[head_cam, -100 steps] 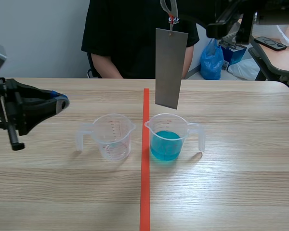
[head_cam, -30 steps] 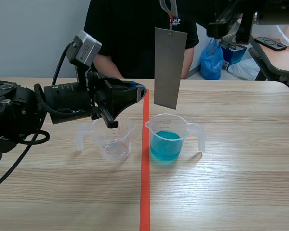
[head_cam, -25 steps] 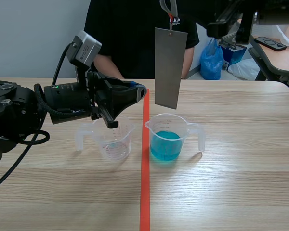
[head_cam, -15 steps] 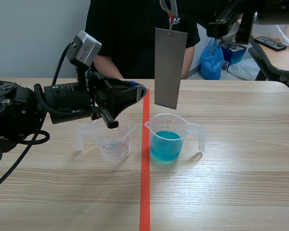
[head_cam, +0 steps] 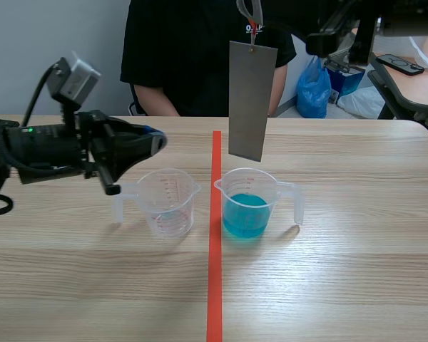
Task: Do the redox reaction experiment.
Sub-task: 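Raise the plate and point at it, then put the plate into the left beaker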
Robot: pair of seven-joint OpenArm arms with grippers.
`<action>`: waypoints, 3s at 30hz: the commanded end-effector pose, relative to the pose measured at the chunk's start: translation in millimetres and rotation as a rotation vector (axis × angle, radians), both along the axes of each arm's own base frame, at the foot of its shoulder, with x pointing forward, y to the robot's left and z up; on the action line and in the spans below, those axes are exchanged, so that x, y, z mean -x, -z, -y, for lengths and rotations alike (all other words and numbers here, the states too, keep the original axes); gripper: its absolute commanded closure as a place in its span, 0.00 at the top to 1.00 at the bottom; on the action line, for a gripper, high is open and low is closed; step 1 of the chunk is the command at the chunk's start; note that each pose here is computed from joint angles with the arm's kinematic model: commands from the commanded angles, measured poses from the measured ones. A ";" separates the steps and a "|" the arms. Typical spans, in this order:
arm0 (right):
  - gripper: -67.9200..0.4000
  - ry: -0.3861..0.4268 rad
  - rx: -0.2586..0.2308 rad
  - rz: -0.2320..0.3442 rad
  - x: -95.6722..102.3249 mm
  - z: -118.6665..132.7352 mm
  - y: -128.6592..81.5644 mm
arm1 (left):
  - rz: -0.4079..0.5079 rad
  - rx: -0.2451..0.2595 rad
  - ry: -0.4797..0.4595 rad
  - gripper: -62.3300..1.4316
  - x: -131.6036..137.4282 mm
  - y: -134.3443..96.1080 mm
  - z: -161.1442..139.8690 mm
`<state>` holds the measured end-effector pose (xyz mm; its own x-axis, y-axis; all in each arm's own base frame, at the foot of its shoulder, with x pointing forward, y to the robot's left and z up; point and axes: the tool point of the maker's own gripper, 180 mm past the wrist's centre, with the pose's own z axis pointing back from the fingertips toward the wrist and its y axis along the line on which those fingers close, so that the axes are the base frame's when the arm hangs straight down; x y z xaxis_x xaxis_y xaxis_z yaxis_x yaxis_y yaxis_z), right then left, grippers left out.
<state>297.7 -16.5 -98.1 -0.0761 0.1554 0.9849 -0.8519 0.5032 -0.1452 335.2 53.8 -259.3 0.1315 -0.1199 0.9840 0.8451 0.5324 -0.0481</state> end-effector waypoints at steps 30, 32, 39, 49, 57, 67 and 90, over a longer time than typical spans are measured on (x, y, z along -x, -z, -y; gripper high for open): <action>0.03 -0.045 -0.027 0.066 1.4 -12.8 -21.6 | 0.084 -0.378 -0.621 0.07 228.0 59.9 -231.5; 0.03 -0.059 -0.028 0.076 2.2 -17.3 -25.0 | 0.107 -0.408 -0.611 0.07 242.6 58.1 -226.9; 0.03 -0.098 -0.040 0.108 4.8 -34.9 -34.6 | 0.140 -0.495 -0.581 0.07 273.8 52.4 -211.0; 0.03 -0.145 -0.027 0.143 9.3 -66.2 -38.0 | 0.231 -0.466 -0.523 0.07 274.7 29.5 -187.8; 0.03 -0.175 -0.027 0.129 9.2 -89.1 -32.7 | 0.231 -0.467 -0.520 0.07 274.5 29.7 -187.4; 0.03 -0.194 -0.041 0.054 -1.0 -108.0 -14.3 | 0.233 -0.465 -0.519 0.07 274.6 29.3 -187.1; 0.03 -0.145 -0.051 -0.002 -33.0 -117.8 35.4 | 0.229 -0.462 -0.518 0.07 274.8 29.8 -186.5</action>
<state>330.7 96.9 -148.6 -0.0566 0.1249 0.9906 -0.9127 0.3956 -0.1020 59.7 239.8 -294.2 0.0979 -0.5094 0.8550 0.4449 0.7909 0.4202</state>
